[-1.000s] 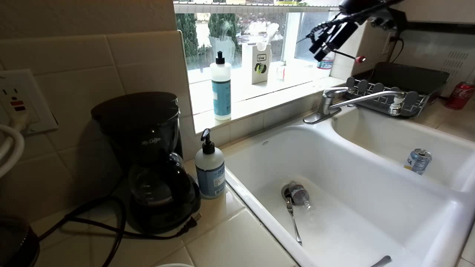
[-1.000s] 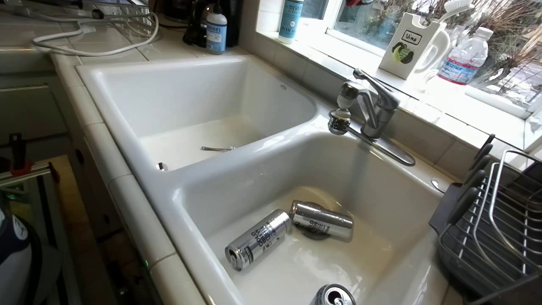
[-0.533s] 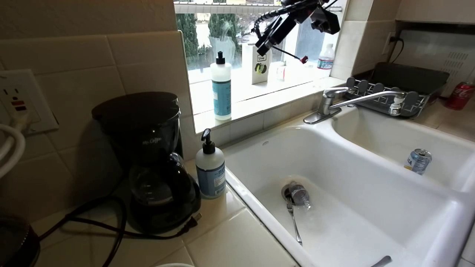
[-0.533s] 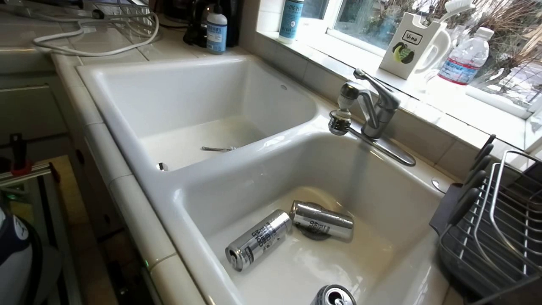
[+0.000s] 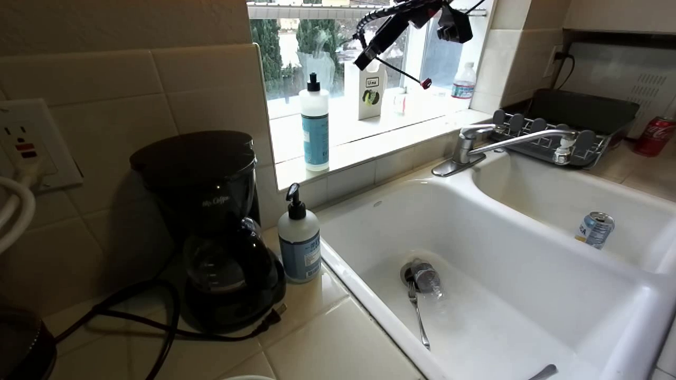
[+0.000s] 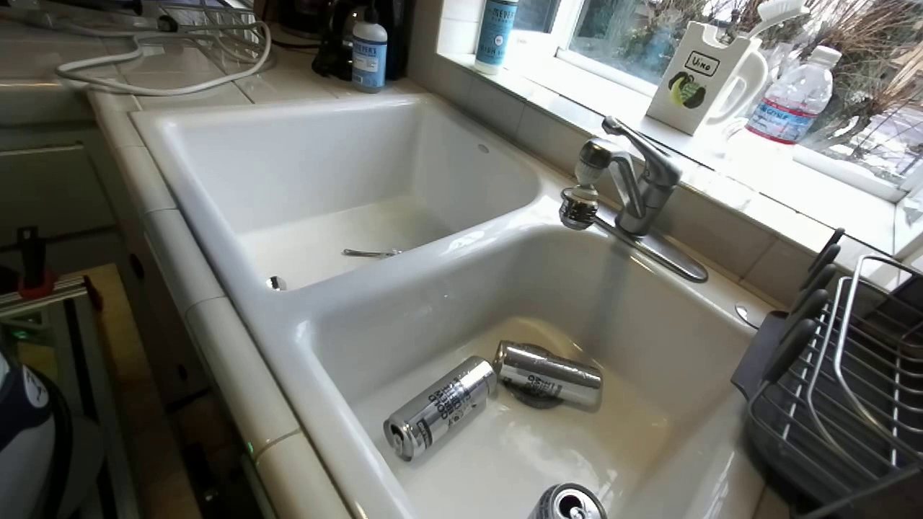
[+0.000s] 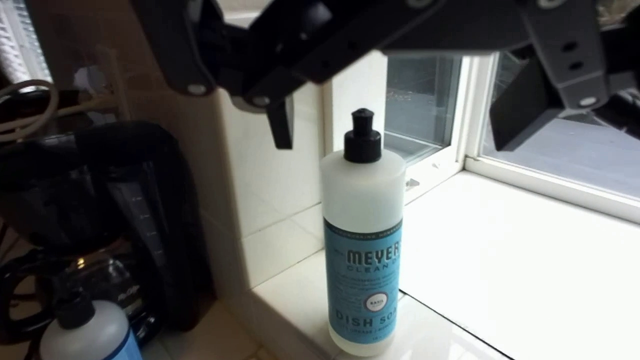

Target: Remove the bottle from the windowsill

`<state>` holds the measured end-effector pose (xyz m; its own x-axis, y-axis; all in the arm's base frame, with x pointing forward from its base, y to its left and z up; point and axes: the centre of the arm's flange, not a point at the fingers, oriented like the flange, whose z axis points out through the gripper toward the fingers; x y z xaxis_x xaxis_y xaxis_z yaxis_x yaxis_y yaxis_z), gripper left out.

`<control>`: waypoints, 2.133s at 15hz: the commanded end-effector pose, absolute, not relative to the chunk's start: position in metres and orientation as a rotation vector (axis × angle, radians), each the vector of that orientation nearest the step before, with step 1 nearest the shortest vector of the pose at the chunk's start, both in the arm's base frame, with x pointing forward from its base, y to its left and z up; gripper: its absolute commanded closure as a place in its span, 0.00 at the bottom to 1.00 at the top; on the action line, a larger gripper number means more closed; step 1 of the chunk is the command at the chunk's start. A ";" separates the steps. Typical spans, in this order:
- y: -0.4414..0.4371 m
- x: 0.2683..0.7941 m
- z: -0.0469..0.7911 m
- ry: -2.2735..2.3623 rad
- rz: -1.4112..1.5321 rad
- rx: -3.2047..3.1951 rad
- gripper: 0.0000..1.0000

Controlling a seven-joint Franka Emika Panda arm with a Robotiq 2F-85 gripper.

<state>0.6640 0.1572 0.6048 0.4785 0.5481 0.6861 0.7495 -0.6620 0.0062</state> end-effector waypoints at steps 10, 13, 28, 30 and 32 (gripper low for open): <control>0.223 0.687 0.597 -0.844 -0.973 -2.572 0.02; 0.230 0.702 0.590 -0.808 -0.961 -2.614 0.07; 0.257 0.732 0.577 -0.789 -1.011 -2.624 0.38; 0.257 0.731 0.579 -0.768 -1.013 -2.642 0.42; 0.256 0.728 0.580 -0.749 -1.007 -2.661 0.42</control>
